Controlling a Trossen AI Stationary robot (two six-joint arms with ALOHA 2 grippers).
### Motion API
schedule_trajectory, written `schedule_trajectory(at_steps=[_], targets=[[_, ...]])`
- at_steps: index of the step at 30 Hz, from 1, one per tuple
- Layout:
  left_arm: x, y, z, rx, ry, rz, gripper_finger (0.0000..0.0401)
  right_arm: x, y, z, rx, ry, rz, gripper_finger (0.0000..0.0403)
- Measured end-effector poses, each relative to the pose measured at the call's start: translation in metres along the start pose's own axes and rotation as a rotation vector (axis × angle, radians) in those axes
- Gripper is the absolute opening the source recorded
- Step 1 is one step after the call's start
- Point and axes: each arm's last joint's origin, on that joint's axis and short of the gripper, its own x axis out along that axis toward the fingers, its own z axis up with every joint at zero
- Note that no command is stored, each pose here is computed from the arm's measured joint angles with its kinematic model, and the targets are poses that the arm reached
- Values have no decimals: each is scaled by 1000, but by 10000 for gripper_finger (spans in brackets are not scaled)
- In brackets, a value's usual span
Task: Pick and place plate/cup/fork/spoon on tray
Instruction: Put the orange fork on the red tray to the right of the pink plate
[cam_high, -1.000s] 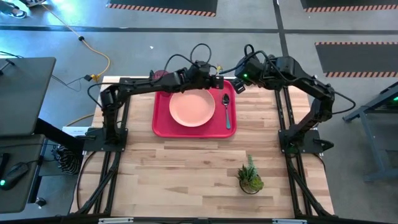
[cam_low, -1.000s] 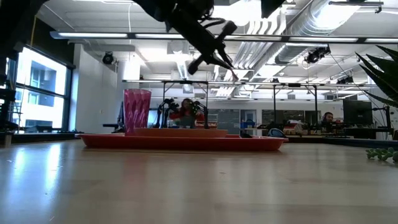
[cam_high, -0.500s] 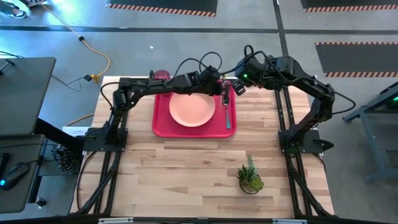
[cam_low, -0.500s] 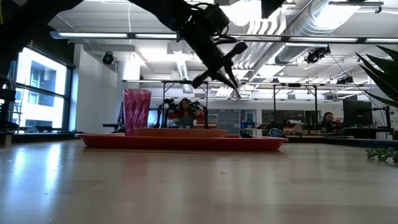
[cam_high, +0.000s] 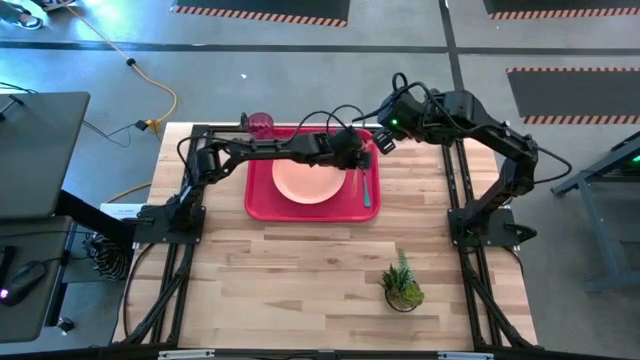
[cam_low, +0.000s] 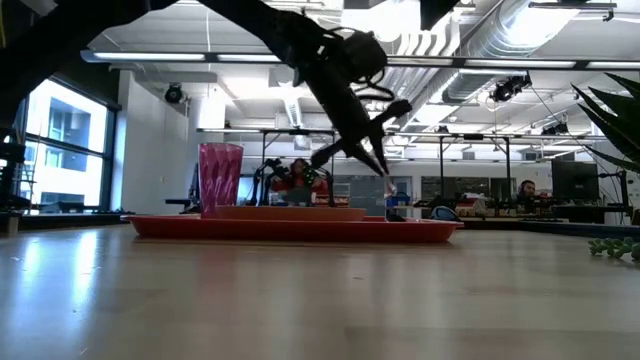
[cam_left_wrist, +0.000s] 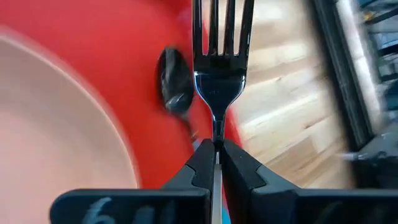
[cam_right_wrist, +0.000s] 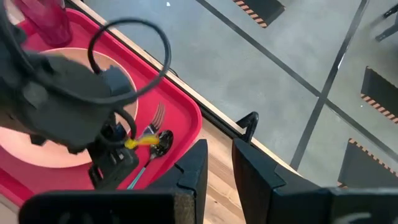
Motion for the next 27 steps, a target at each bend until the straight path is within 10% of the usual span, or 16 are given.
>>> schedule_trajectory(at_steps=[27], targets=[[47,22,-23,-137,143,70,11,0,1,0,-9,12,19,67]])
